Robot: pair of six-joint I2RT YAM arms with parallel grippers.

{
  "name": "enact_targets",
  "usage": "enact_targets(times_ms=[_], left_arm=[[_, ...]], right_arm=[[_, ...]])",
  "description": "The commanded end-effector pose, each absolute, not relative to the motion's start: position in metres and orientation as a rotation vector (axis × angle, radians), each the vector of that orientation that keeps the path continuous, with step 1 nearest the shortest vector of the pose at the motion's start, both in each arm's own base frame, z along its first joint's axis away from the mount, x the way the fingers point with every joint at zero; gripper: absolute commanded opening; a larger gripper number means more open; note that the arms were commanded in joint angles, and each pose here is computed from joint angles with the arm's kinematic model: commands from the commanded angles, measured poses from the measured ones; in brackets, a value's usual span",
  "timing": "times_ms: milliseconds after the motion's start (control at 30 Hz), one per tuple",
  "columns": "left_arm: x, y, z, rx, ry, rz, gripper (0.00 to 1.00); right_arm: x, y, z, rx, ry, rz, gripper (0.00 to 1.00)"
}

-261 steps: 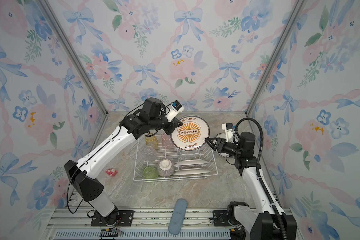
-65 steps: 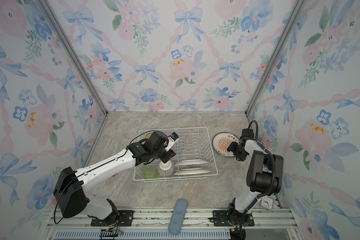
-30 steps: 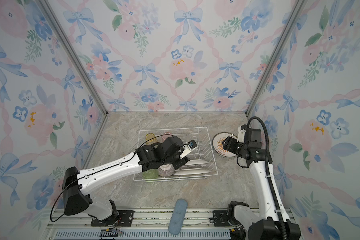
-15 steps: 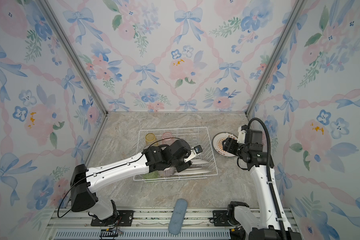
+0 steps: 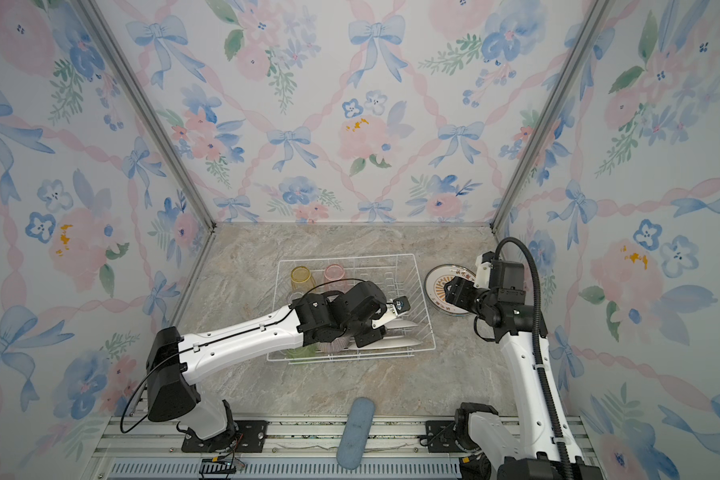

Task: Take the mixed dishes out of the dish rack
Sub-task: 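Withdraw the right gripper while the left gripper reaches to the next white plate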

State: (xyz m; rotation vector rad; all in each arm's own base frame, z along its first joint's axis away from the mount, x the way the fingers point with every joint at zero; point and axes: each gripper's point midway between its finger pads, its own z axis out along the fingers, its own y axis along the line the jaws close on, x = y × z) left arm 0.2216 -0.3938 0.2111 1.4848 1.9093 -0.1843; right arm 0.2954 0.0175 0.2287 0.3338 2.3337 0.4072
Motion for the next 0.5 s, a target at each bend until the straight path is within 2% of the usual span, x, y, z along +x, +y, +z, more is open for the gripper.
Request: enact_targets(times_ms=[0, 467], left_arm=[[0.216, -0.397, 0.212, 1.523, 1.898, -0.203, 0.45], [0.227, -0.4, 0.185, 1.581, 1.938, -0.093, 0.38]], right_arm=[[0.291, 0.02, 0.221, 0.333, 2.358, 0.406, 0.76], [0.288, 0.018, 0.217, 0.336, 2.367, 0.391, 0.76]])
